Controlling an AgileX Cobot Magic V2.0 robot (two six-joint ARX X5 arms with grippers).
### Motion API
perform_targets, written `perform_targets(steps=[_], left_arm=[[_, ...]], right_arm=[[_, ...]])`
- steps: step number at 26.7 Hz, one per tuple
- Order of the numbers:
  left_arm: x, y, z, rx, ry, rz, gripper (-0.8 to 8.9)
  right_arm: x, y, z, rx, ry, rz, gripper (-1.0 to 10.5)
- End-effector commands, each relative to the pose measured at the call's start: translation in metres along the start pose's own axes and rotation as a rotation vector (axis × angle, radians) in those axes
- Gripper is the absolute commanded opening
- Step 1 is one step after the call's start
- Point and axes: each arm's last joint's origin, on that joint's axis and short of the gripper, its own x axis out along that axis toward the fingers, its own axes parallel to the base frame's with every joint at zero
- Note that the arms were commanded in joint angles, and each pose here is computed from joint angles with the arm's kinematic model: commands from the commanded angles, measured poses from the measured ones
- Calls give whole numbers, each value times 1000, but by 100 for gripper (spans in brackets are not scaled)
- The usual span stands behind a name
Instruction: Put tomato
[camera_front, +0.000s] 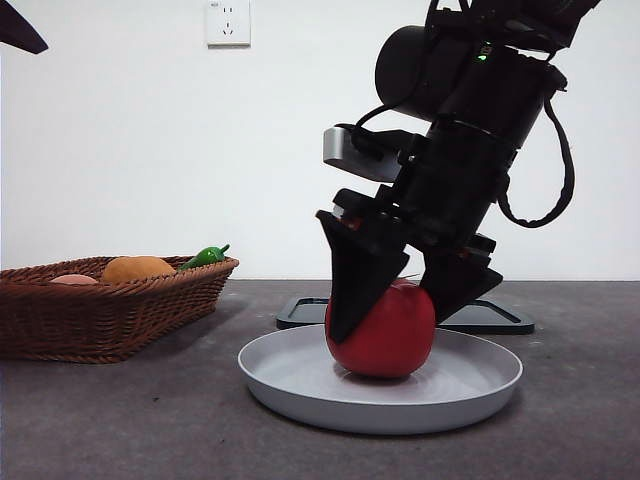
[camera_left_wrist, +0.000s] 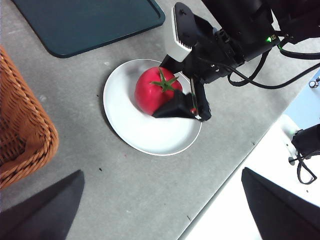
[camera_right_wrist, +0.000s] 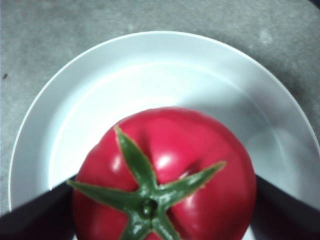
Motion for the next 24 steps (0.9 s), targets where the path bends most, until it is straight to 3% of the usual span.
perform_targets(steps=[1,6,10,16,24], left_arm=[[-1,-1,4,28,-14,-5,496],[-1,-1,4,29,-14,-5,496],[-1,-1,4,28,-14,-5,496],[-1,-1,4,28,-14,-5,496],[-1,-1,4,27,-13,-5,496]], right_arm=[[3,3,4,-11,-3,11,252],[-24,8,19,-32,-102,7,251],[-59,0,50,-22,-244,-83,252],[-80,-43,89,44,-375,-198,252],[-35,-105,117,129,-330,-224,252]])
